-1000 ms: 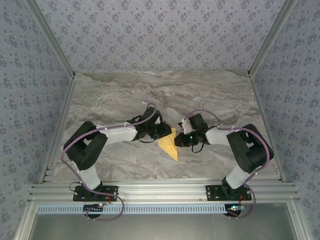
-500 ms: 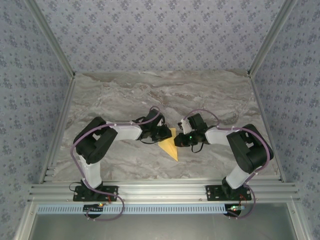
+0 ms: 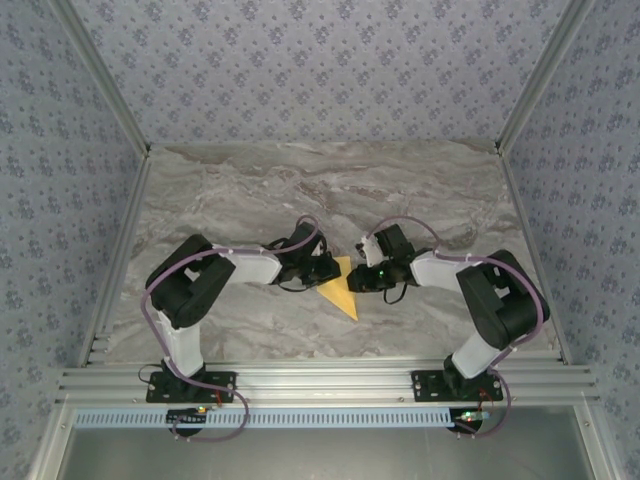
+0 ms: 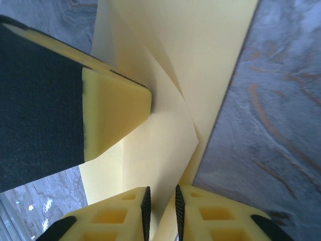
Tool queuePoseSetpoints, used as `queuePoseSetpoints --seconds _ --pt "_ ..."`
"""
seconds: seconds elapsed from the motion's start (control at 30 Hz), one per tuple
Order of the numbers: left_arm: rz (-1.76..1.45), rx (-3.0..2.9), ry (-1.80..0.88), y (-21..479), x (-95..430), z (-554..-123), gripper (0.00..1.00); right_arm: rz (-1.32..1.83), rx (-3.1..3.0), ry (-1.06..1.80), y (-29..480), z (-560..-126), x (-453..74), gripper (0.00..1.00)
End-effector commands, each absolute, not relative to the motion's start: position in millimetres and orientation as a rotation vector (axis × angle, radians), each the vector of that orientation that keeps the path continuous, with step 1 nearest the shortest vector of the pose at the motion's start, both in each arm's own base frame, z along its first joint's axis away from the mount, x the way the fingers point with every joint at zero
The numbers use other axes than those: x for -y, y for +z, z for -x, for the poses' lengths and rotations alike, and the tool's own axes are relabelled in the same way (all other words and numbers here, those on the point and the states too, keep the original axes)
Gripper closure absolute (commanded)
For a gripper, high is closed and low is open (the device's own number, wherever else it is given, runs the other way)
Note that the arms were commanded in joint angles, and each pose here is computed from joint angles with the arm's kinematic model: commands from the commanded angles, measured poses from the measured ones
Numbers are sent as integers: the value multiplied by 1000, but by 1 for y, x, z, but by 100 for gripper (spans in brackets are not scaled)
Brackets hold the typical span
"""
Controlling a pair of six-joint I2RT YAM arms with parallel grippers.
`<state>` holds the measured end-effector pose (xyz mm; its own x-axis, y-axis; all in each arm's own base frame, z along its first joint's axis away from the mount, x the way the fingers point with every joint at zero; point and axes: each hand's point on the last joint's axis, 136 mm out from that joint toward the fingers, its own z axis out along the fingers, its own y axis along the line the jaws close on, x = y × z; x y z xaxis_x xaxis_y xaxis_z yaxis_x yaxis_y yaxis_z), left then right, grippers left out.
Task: Fold a paper plane with a square sheet of paper (fold left side to right side)
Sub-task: Fourth fold the wing at the center of the table.
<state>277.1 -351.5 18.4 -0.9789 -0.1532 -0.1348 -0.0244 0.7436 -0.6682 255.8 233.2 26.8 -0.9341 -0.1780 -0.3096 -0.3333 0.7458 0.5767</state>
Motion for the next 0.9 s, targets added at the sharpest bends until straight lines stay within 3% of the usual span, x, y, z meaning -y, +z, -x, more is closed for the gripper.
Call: queuePoseSetpoints --seconds 0.0,0.17,0.4,0.87 --pt "213 -2929 -842 -32 318 -249 89 389 -2690 916 50 -263 -226 71" --pt "215 -2930 -839 -33 318 -249 90 413 -2659 1006 72 -255 -232 68" --pt "214 -2926 -843 -31 318 -250 90 466 -2674 1325 72 -209 -261 70" --pt "213 -2925 -841 -31 319 -250 90 483 -2859 1256 28 -177 -252 70"
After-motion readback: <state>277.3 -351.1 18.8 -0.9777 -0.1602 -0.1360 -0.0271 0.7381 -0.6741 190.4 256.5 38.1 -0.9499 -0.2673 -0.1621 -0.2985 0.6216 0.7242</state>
